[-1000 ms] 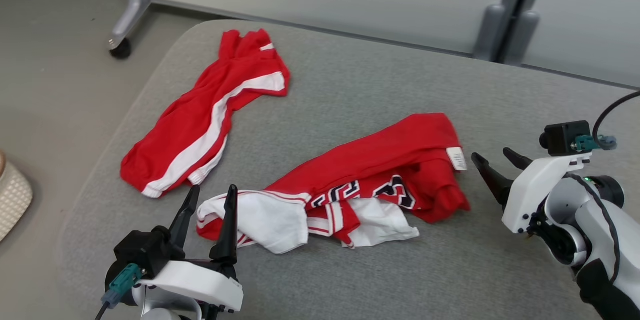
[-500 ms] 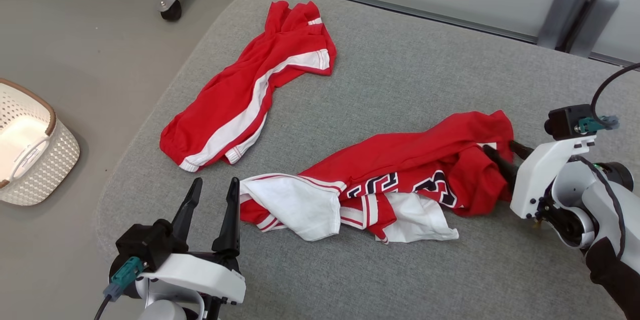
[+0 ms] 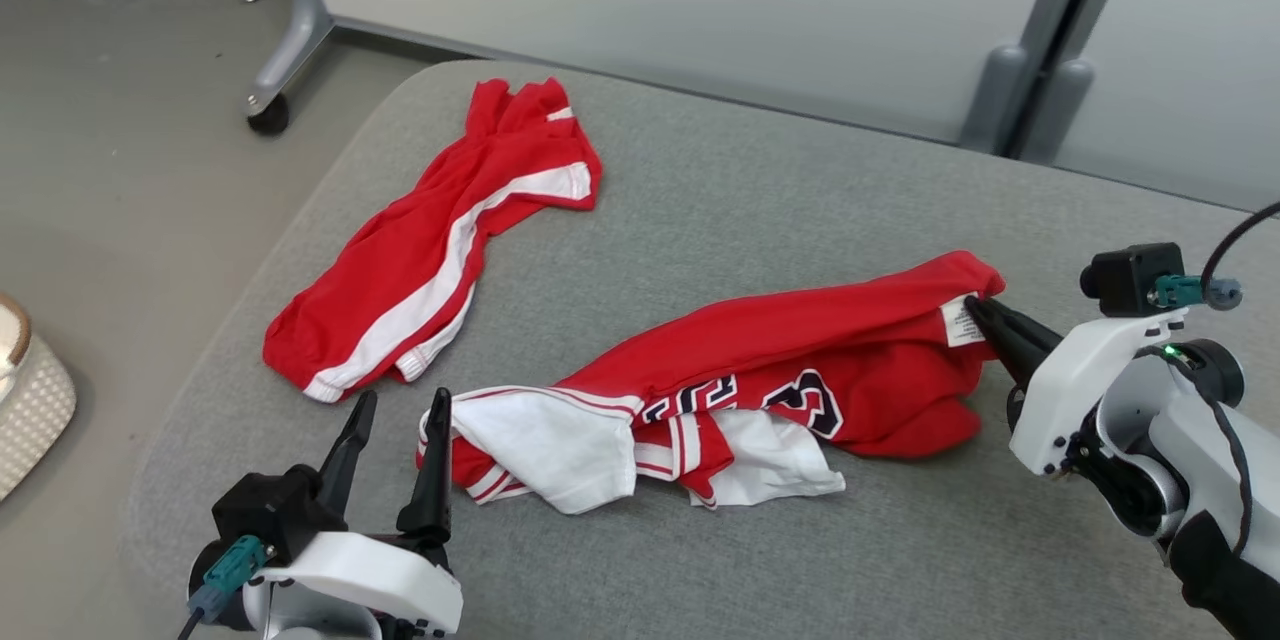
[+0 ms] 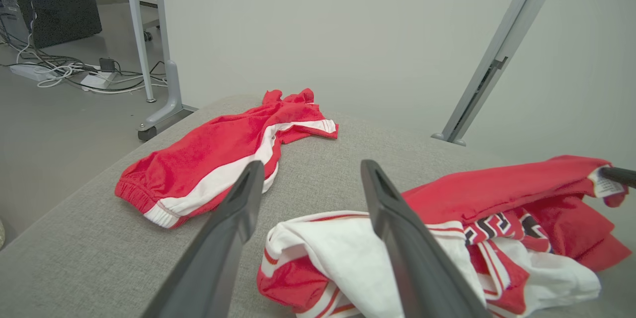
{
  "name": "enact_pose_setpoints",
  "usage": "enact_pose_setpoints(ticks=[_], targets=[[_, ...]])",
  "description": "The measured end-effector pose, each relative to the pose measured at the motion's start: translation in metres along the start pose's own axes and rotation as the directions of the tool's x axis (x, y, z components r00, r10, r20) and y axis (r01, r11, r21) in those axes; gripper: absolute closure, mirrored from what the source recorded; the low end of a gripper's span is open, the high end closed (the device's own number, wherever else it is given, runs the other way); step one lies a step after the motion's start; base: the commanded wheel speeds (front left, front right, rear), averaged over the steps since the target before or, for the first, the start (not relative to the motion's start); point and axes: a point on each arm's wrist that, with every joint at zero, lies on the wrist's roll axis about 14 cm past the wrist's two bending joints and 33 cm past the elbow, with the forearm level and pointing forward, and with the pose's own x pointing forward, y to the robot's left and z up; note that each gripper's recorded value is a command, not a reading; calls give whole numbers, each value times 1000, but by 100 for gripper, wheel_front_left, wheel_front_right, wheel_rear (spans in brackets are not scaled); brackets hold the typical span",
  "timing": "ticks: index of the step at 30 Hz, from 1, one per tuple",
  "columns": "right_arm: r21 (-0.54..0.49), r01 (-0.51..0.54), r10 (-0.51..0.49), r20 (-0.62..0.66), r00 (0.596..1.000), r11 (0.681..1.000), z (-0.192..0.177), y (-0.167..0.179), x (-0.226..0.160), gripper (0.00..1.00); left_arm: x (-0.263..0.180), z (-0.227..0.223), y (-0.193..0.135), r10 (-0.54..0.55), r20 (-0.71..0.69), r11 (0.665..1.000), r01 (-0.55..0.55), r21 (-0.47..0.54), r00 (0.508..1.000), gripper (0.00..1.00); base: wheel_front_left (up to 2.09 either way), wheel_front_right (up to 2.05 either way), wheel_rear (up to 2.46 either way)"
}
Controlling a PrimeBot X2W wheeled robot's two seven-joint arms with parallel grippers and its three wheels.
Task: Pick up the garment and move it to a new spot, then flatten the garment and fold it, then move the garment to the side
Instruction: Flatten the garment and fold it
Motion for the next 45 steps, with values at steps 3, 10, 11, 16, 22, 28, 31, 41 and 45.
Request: enact_pose_setpoints(ticks=[3,10,11,16,22,28,31,41,45], targets=[[-16,24,-23,26,999,1000,5,-5,-25,100,-1,0,-8,-33,-2,999,33,-2,999,0,0,0,0],[-23,105,-103,88,991,994,13,-24,-87,100,3,1,-38,-133,-9,991,133,-2,991,0,0,0,0],[-10,119,-118,86,989,993,9,-27,-97,100,4,1,-45,-155,-10,988,155,-6,988,0,0,0,0],[62,176,-178,36,983,983,-24,-32,-148,100,9,0,-76,-246,-18,969,246,-6,969,0,0,0,0],[198,221,-210,-76,975,955,-86,-20,-193,100,13,-5,-101,-315,-39,949,314,-8,948,0,0,0,0],[337,255,-201,-187,962,906,-142,3,-211,0,15,-11,-107,-335,-62,942,336,-2,940,0,0,0,0],[363,266,-219,-165,962,893,-144,4,-210,0,17,-9,-105,-330,-58,944,331,0,942,0,0,0,0],[354,230,-326,243,914,907,-46,-18,-210,0,22,22,-67,-236,28,971,235,41,971,0,0,0,0],[320,270,-388,403,829,908,-13,-33,-220,0,19,28,-55,-210,27,977,208,51,977,0,0,0,0]])
